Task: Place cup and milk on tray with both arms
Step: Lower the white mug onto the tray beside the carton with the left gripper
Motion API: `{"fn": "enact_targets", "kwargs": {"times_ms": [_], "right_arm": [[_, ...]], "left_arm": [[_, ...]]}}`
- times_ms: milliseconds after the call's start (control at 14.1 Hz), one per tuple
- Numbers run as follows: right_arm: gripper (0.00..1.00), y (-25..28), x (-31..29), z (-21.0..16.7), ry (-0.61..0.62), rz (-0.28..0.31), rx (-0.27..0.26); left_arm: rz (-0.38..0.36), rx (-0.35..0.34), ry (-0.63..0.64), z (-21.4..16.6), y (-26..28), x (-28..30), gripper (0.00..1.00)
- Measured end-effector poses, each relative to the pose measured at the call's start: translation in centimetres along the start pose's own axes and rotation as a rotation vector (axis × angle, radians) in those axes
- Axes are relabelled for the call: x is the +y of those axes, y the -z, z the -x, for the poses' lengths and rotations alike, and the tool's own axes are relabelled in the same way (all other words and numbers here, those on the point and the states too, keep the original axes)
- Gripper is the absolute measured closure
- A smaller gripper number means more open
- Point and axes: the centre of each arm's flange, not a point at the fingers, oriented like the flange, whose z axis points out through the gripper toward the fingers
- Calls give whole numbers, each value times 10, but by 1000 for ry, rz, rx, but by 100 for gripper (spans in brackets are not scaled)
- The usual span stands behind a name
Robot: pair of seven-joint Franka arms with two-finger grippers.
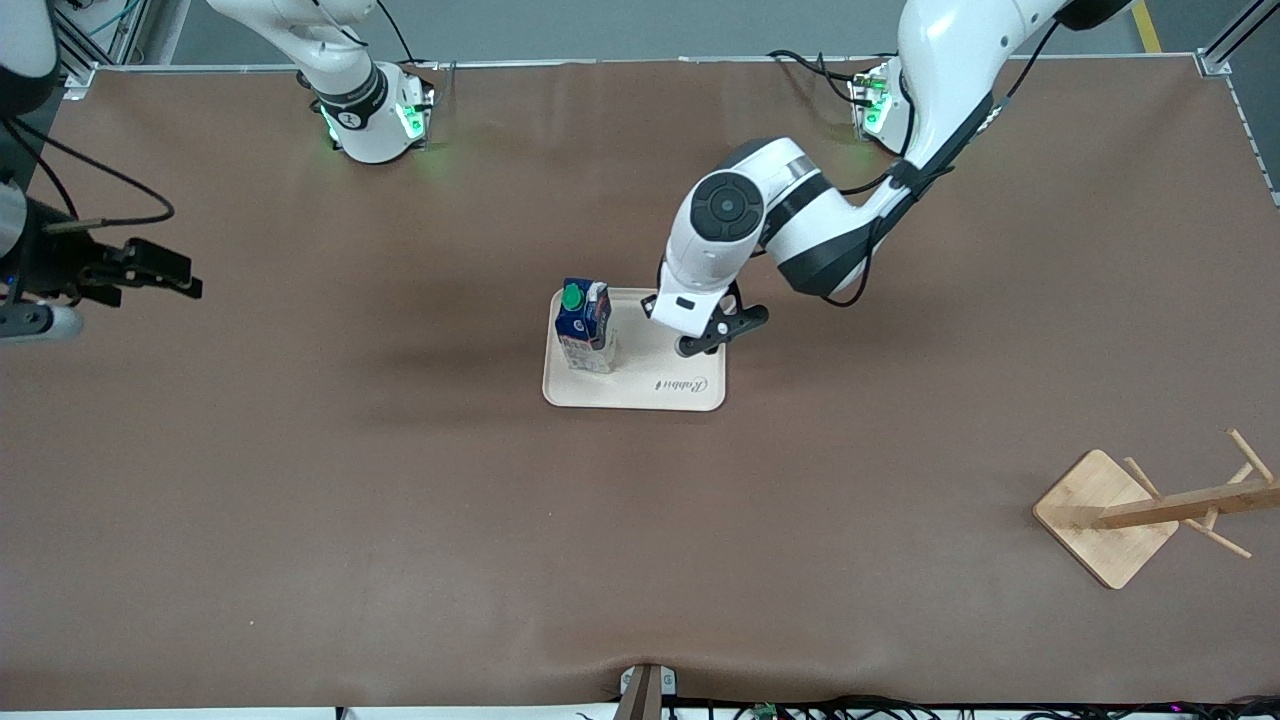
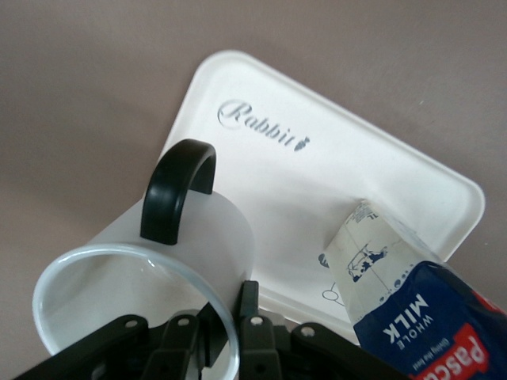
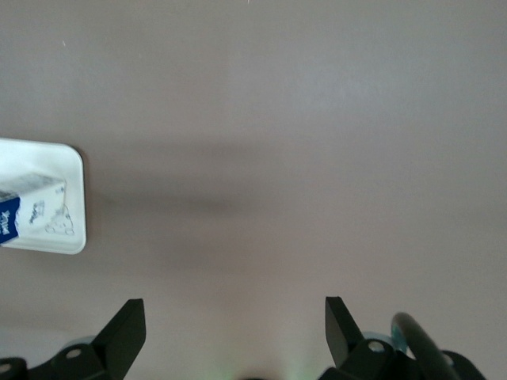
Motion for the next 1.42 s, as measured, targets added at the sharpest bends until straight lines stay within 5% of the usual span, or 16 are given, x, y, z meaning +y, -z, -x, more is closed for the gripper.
{"fn": "enact_targets", "kwargs": {"times_ms": [498,925,1423], "right_arm": [[0,-5,6,1,-9,13,22],[0,9,24,10,-34,14,52],[0,19,16,17,-22,18,66]], "left_arm": [[-111,20,5,5,-74,6,92],[-87,21,22,-8,-88,7,92],[6,56,60,-37,-46,20,30]]}}
